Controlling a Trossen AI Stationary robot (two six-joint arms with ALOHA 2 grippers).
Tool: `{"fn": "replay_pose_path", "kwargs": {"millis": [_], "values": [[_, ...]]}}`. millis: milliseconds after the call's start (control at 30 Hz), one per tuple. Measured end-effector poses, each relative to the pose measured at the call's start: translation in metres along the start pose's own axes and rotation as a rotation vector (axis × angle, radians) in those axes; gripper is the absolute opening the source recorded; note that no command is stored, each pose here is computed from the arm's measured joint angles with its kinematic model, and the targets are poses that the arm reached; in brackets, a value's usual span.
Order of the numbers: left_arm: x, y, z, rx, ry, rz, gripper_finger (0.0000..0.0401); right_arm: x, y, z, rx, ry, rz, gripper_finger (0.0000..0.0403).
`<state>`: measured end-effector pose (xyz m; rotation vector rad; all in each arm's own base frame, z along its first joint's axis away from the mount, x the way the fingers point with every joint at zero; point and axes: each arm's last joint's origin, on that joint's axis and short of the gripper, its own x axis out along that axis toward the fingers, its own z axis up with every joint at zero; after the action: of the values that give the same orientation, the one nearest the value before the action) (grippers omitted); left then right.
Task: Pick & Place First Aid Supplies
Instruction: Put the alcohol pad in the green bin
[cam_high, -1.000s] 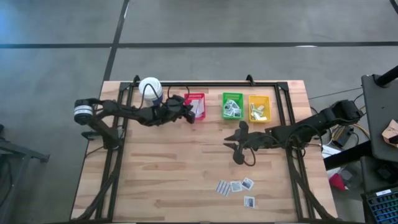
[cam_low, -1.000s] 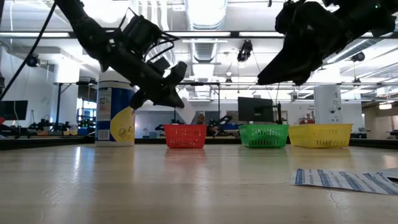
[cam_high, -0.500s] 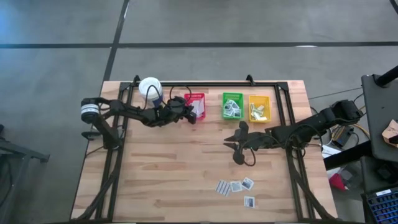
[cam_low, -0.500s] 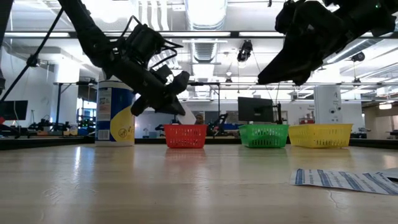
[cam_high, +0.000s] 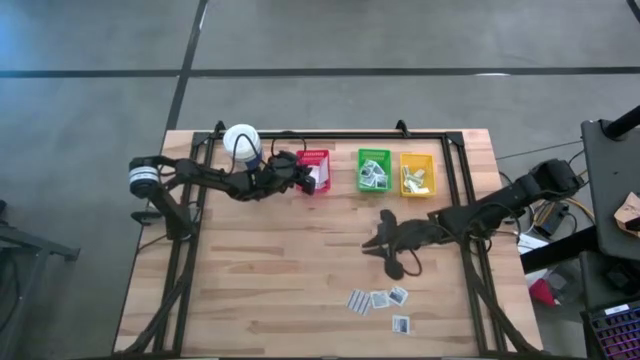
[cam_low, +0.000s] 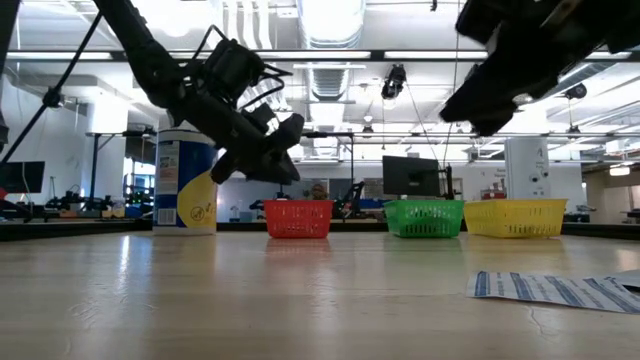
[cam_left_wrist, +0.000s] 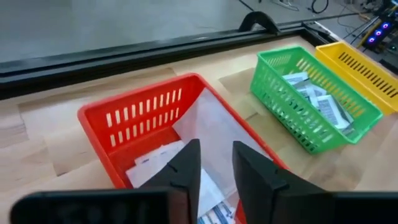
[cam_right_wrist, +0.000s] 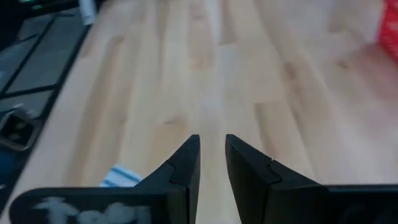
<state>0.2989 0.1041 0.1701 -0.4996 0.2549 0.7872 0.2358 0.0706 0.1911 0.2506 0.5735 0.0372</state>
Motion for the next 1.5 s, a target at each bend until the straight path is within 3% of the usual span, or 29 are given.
{"fn": "replay_pose_path", "kwargs": {"millis": [167, 433, 733, 833, 1133, 1500], "values": [[-0.004, -0.006, 0.011, 0.059, -0.018, -0.054, 0.0095, -0.005, 0.022, -0.008, -0.030, 0.043, 0.081, 0.0066], [-0.015, -0.042, 0.019, 0.165, 0.065, -0.416, 0.0094, -0.018, 0.055, -0.028, 0.012, 0.174, 0.162, 0.0053], [-0.053, -0.097, -0.013, 0.320, 0.126, -0.678, 0.0094, -0.030, 0.076, -0.049, 0.084, 0.259, 0.218, 0.0052], [-0.071, -0.115, -0.031, 0.343, 0.159, -0.743, 0.0094, -0.026, 0.075, -0.058, 0.129, 0.310, 0.180, 0.0051], [-0.102, -0.140, -0.076, 0.425, 0.225, -0.798, 0.0094, 0.003, 0.075, -0.092, 0.199, 0.532, 0.096, 0.0042], [-0.095, -0.138, -0.086, 0.433, 0.256, -0.764, 0.0094, 0.016, 0.072, -0.100, 0.145, 0.581, 0.072, 0.0031]]}}
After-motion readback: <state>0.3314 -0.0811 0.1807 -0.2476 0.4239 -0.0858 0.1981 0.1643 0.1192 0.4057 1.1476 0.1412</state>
